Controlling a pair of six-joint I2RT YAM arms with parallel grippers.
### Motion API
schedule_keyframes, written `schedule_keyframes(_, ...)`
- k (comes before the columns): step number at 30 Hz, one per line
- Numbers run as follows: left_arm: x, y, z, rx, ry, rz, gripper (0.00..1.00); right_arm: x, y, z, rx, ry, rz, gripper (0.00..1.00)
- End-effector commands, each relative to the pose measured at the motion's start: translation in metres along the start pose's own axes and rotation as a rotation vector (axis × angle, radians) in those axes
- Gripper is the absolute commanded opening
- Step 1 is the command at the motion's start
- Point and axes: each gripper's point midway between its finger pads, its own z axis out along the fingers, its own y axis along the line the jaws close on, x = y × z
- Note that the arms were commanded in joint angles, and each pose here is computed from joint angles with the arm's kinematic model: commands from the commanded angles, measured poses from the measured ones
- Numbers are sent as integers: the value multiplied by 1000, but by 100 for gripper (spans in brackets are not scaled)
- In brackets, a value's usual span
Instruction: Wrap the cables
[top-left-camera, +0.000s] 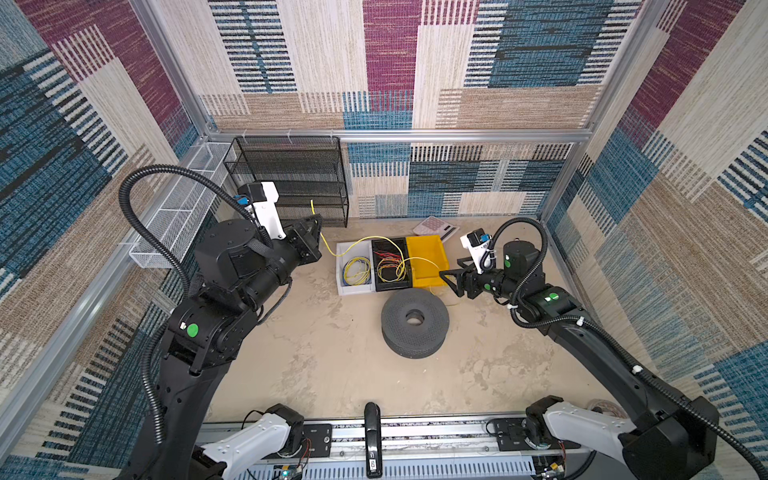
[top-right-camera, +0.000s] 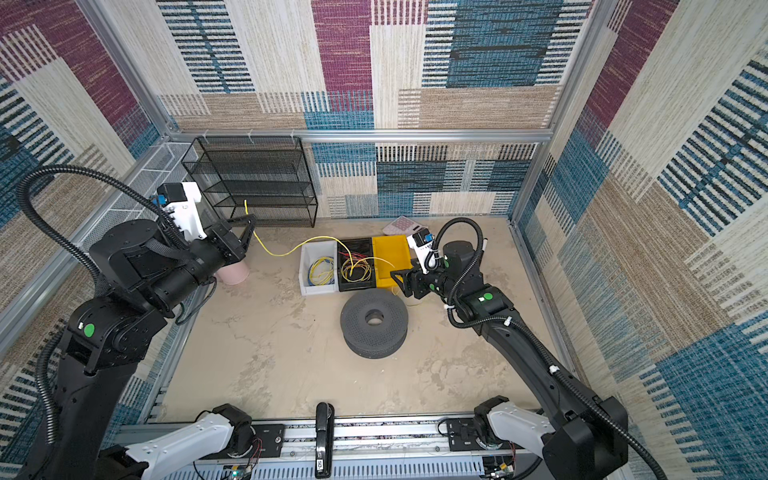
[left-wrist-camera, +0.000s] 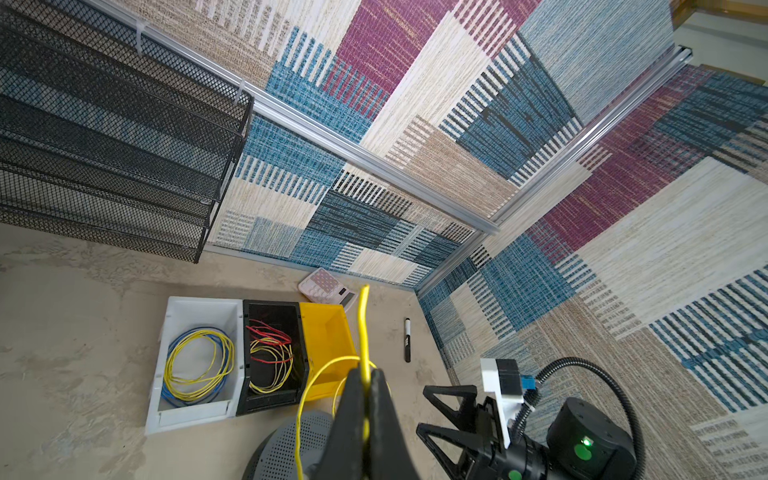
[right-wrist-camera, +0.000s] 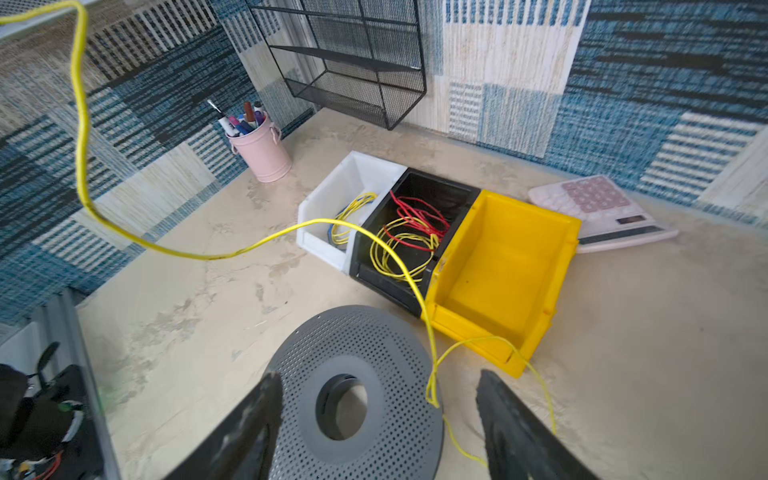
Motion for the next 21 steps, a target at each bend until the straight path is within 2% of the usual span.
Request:
schedule_keyframes(1,0,-1,-3,5,0,-5,0,-7,-15,14,62,-18,-79,76)
schedule_keyframes(3,2,0,-2,1,9,-6,0,-1,-16,28,51,-1,-93,79)
schedule_keyframes(10,4,-1,-1,9,22,-11,0,2,-18,55,35,-13,-142,76)
schedule_keyframes(15,2,-6,-1,25,28,-9,0,18,-31,81,76,41,-178,72)
schedule_keyframes(19,1,-6,-4,24,27,-8,0,24,-37,95,85,56,-149,55)
schedule_keyframes(21,0,-6,-5,22,22,-7,0,22,-42,96,112,48,-129,35)
